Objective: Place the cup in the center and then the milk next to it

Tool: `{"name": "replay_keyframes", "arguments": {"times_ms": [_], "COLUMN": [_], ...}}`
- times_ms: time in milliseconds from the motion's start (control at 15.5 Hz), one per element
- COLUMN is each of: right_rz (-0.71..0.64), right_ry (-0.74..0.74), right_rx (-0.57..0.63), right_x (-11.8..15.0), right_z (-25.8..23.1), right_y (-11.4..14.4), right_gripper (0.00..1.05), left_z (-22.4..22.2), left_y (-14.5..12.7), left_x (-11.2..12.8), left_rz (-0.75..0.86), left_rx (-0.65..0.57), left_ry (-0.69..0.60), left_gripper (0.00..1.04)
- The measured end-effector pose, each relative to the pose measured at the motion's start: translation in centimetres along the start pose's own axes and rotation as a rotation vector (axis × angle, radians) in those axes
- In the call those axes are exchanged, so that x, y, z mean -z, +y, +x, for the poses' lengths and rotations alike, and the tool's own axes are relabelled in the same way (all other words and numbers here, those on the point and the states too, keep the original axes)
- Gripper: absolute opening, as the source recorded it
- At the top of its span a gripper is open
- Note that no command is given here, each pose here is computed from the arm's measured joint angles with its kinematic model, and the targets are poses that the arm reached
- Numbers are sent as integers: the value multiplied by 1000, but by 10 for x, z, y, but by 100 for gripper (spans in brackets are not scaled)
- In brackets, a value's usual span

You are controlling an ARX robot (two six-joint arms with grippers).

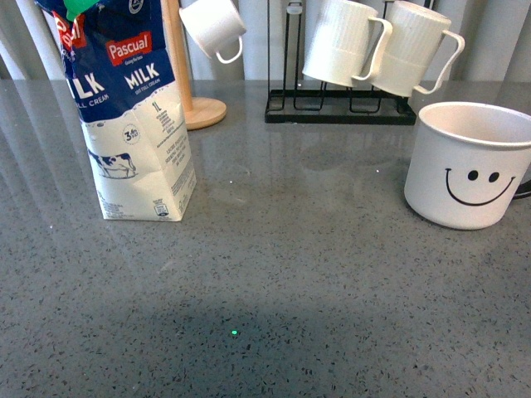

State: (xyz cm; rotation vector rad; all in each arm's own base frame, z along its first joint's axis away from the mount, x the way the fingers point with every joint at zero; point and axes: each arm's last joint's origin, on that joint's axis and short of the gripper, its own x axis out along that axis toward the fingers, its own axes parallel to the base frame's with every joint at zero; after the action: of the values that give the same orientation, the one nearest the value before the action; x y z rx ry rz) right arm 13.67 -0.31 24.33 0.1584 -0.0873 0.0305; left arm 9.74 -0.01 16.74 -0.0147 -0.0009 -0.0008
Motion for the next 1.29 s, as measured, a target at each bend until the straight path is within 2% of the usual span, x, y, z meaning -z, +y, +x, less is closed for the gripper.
{"name": "replay_keyframes", "arguments": {"times_ms": [129, 193, 322, 515, 773, 902, 1288], "right_rz": [-72, -107, -163, -229, -317, -353, -466], "right_ry": [-4, 50, 211, 456, 690, 760, 856], "right_rx": [-54, -91, -170, -251, -371, -441, -524], "right_x": [-34, -49, -54, -47, -30, -18, 6], "right_z": [42, 72, 123, 184, 228, 234, 244], "right_y": [5, 8, 17, 20, 13, 11, 1], "right_gripper": [98, 98, 98, 98, 98, 98, 98], "left_z": [0, 0, 0, 0, 0, 0, 0], "left_y": [0, 0, 0, 0, 0, 0, 0], "left_x": [0, 0, 0, 0, 0, 0, 0], "left_rz": [0, 0, 0, 0, 0, 0, 0], "left_rx": [0, 0, 0, 0, 0, 0, 0], "left_ry": [0, 0, 0, 0, 0, 0, 0], "left_gripper": [98, 98, 98, 98, 98, 98, 98]}}
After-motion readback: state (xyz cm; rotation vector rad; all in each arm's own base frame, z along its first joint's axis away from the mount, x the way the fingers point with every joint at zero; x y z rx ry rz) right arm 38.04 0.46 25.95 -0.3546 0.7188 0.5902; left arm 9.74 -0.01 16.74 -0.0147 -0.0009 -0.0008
